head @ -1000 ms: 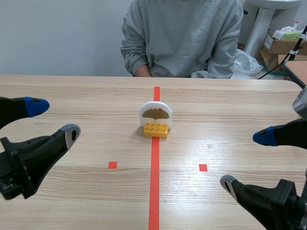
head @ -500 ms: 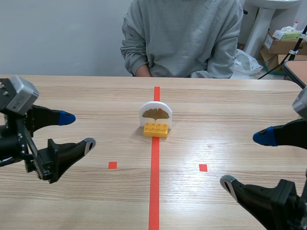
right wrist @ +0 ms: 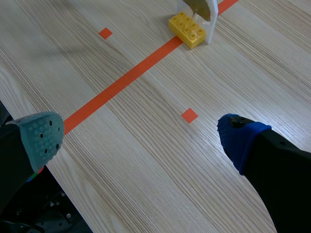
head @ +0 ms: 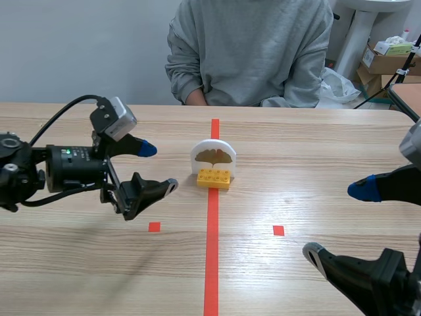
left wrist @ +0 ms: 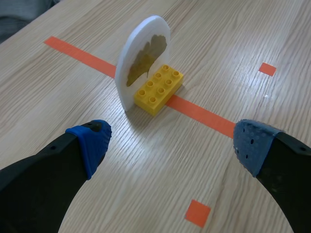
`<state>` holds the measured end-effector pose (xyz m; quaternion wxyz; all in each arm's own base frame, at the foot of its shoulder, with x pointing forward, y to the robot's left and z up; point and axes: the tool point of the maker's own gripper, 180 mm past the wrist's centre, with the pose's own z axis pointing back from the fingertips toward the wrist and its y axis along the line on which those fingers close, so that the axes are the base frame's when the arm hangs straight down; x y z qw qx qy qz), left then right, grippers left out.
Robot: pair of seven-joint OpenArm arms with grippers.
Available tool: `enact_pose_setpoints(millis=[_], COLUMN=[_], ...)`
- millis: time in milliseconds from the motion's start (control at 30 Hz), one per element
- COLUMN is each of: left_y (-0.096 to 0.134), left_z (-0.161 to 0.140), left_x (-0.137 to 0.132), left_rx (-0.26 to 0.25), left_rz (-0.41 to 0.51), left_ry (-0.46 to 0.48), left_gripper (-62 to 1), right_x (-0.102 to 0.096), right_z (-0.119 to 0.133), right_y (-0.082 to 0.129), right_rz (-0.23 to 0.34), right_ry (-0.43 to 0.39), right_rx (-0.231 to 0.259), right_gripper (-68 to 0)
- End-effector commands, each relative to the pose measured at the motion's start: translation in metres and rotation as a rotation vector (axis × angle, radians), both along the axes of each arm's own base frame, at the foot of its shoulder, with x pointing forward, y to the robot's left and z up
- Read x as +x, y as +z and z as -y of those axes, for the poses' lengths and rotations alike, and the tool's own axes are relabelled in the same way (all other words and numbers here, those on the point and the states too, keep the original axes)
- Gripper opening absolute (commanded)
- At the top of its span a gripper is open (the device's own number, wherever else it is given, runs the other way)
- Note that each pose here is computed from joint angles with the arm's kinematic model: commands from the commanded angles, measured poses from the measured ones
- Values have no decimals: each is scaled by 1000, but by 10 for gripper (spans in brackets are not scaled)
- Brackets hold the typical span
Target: Do the leaf sorting experiment
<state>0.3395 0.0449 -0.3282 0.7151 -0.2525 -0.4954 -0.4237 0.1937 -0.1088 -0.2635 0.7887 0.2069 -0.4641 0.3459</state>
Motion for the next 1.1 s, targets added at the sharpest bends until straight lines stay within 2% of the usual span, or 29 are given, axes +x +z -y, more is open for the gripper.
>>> enact_pose_setpoints(millis=[0, 100, 267, 433, 733, 867, 1000, 1067], left_y=[21, 18, 18, 14, 9, 2, -4, -10], left_z=[12, 20, 34, 53, 77, 85, 93, 95], left_x=[15, 29, 48, 54, 74, 76, 77, 74], left_rx=[-40, 10, 63, 96, 139, 179, 194, 204], left_rz=[52, 85, 149, 173, 213, 212, 201, 191], left_ry=[-7, -16, -27, -76, -68, -91, -101, -108], left_gripper=[-74, -74, -74, -74, -74, -74, -74, -111], right_x=[4, 4, 4, 4, 4, 4, 5, 5], right_z=[1, 1, 1, 1, 1, 1, 1, 1], right_y=[5, 5, 5, 5, 5, 5, 6, 6], right_rz=[23, 23, 23, 23, 23, 23, 27, 26], right_ry=[11, 11, 11, 11, 11, 11, 11, 11], right_rx=[-3, -3, -3, -3, -2, -2, -1, -1], right_gripper=[-8, -8, -8, -8, -8, -8, -8, -8])
